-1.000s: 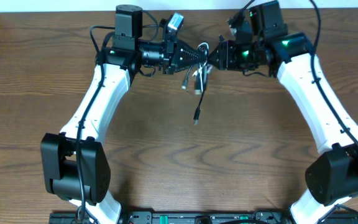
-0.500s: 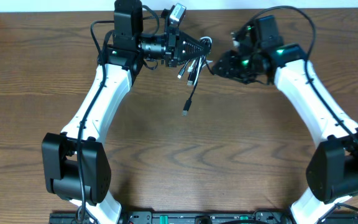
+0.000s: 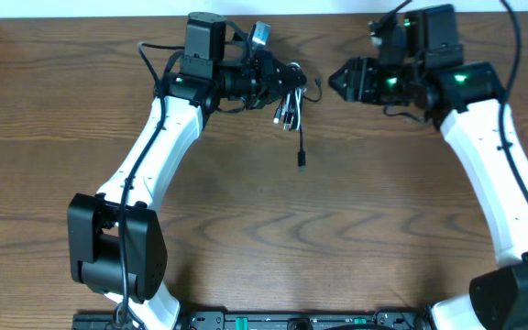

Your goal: Untangle cables

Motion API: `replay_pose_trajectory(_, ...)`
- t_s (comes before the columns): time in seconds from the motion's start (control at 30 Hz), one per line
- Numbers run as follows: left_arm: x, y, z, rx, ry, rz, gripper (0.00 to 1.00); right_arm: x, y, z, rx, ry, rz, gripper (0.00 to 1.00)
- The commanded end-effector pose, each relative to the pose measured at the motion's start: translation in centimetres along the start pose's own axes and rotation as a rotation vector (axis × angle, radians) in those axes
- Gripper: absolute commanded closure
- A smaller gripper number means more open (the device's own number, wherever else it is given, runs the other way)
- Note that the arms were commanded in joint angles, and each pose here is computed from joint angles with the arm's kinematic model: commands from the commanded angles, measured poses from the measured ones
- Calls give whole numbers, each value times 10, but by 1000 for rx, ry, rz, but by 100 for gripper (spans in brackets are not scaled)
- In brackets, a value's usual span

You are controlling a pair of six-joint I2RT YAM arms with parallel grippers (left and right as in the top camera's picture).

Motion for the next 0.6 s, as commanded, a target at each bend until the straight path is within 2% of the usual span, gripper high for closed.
replay_pose_trajectory(0.0, 3, 1, -1, -4, -141, -7, 93, 2, 22, 6, 52, 29, -7, 49)
replay_pose_trajectory(0.23, -5, 0, 8, 86, -226, 47, 93, -3, 46, 12, 108, 117, -13, 52)
replay_pose_trajectory(0.37, -14, -1, 8, 116, -189, 94, 92, 1, 57, 14, 145, 134, -93, 51)
replay_pose_trajectory(0.57, -33, -4, 11, 180, -93, 184, 92, 11, 72, 14, 173, 43, -258, 46)
Point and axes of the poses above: each gripper's point midway between its finger pads, its own y axis out along the fingers, its own x axis along the line the jaws close on, z = x × y, the point moved 6 cm from there along -y, back along the fingers, and after that the axes turned 6 degrees about -y, right-handed, at the moved point
